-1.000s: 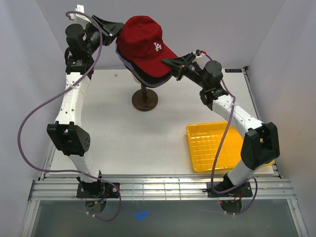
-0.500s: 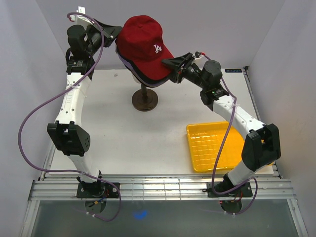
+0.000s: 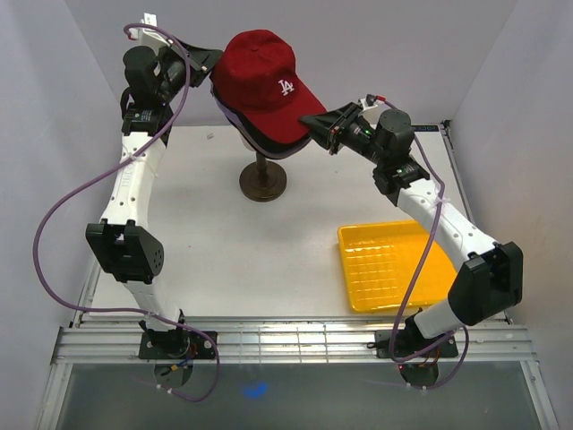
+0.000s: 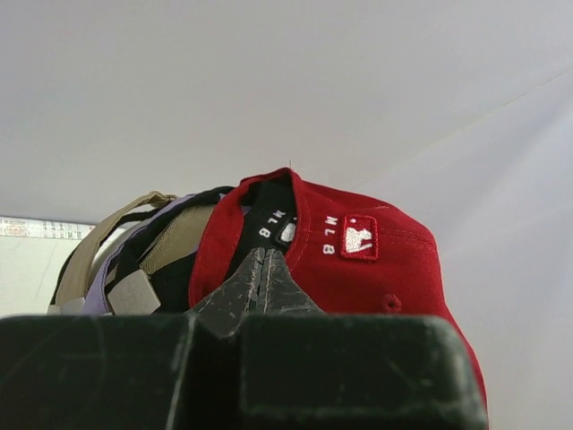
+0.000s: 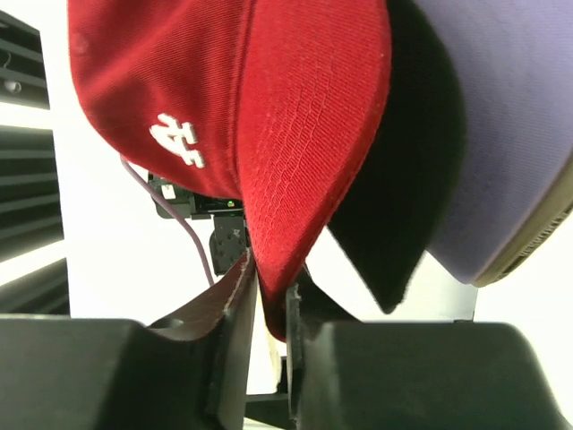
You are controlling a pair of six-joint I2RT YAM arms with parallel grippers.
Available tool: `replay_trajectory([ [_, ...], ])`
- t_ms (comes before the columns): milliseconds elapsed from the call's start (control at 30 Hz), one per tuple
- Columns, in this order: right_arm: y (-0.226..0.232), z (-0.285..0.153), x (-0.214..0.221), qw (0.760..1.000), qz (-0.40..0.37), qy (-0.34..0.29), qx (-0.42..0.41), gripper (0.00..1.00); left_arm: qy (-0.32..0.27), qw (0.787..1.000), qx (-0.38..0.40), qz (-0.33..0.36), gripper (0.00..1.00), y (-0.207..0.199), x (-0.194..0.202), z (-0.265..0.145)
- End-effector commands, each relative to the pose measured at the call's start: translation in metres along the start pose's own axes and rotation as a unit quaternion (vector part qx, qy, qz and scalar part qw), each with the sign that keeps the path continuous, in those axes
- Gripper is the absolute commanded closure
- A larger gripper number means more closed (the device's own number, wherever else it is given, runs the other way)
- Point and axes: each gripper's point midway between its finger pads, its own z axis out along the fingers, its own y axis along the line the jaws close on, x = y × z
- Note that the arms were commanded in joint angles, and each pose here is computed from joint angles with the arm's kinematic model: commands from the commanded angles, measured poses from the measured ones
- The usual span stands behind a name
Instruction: Stack the hats
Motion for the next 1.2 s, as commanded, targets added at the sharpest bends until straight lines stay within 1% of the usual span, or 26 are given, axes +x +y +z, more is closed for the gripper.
replay_trajectory([
  [0,-0.003,-0.009,-0.002,0.999,-0.026,-0.010,0.024,0.82,0.007,1.000,-0.026,0.002,1.00,0.008,0.005,-0.007],
  [133,-0.013,-0.008,-0.004,0.998,-0.034,-0.009,0.042,0.89,0.006,1.000,-0.028,0.001,1.00,0.009,0.005,-0.007],
  [267,-0.028,-0.006,-0.008,0.997,-0.035,-0.014,0.070,0.92,0.006,1.000,-0.030,0.001,1.00,0.010,0.004,-0.007],
  [900,-0.082,-0.001,-0.018,0.988,-0.023,-0.025,0.148,0.92,0.000,0.999,-0.031,0.005,1.00,0.002,0.000,-0.012],
  [933,-0.082,-0.002,-0.018,0.988,-0.022,-0.024,0.148,0.90,-0.001,0.999,-0.033,0.004,1.00,0.003,0.000,-0.012],
  [967,-0.080,-0.003,-0.018,0.989,-0.025,-0.025,0.147,0.86,-0.001,0.999,-0.034,0.004,1.00,0.003,0.000,-0.013],
  [1000,-0.079,-0.003,-0.018,0.988,-0.029,-0.026,0.146,0.75,-0.004,0.999,-0.035,0.007,1.00,0.002,-0.003,-0.014],
  [1067,-0.072,-0.005,-0.019,0.989,-0.035,-0.029,0.143,0.63,-0.005,0.999,-0.037,0.007,1.00,0.001,-0.003,-0.014],
  [1100,-0.070,-0.005,-0.020,0.989,-0.038,-0.030,0.141,0.53,-0.006,0.999,-0.037,0.008,1.00,0.001,-0.004,-0.014],
  [1167,-0.061,-0.006,-0.020,0.989,-0.047,-0.032,0.133,0.45,-0.008,0.999,-0.036,0.009,1.00,0.000,-0.006,-0.015],
])
